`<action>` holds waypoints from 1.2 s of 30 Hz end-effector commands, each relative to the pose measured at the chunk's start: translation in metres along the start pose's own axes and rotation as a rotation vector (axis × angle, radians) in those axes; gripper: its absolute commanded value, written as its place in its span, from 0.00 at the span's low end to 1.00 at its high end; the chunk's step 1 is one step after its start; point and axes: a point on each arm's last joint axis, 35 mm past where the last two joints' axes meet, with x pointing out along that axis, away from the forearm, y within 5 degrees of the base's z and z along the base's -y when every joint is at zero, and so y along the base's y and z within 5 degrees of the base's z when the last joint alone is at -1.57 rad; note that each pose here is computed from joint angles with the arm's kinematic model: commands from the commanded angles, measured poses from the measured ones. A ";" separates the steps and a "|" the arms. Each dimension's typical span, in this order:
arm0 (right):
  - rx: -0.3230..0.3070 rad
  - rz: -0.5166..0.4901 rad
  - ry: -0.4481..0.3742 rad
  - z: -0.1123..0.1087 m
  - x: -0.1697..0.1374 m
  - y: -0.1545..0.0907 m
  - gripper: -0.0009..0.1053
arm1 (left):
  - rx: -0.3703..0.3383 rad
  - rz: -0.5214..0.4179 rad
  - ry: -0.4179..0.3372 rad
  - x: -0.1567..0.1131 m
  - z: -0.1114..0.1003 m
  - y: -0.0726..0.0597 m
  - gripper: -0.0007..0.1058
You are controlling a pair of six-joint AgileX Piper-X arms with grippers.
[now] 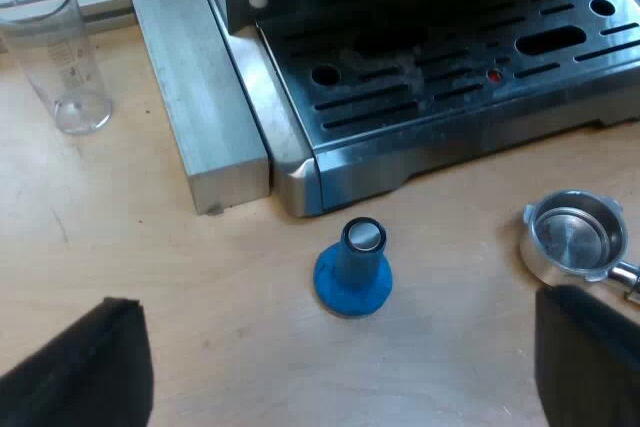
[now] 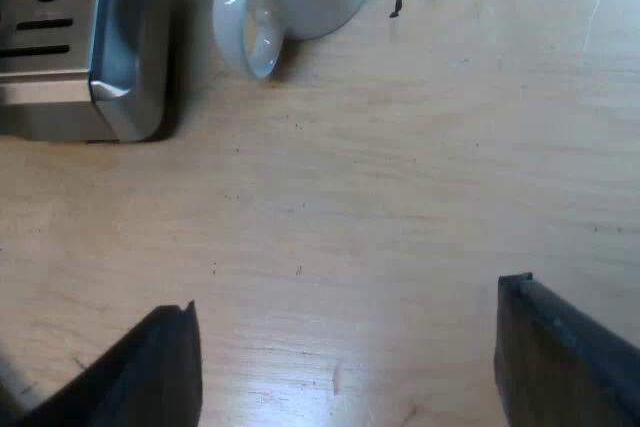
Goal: Grind coffee beans and then tamp
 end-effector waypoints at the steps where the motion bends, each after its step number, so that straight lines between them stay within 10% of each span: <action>1: -0.042 -0.019 -0.061 -0.009 -0.017 0.004 0.60 | 0.008 -0.002 -0.032 -0.009 -0.004 -0.001 0.75; 14: -0.090 -0.121 -0.379 -0.070 -0.079 0.030 0.60 | 0.053 0.001 -0.138 -0.046 -0.047 -0.003 0.75; 31: -0.095 -0.109 -0.445 -0.066 -0.087 0.030 0.60 | 0.121 0.066 -0.139 -0.048 -0.047 -0.002 0.75; 36: -0.106 -0.134 -0.525 -0.056 -0.085 0.027 0.60 | 0.082 0.115 -0.320 -0.036 -0.028 0.001 0.75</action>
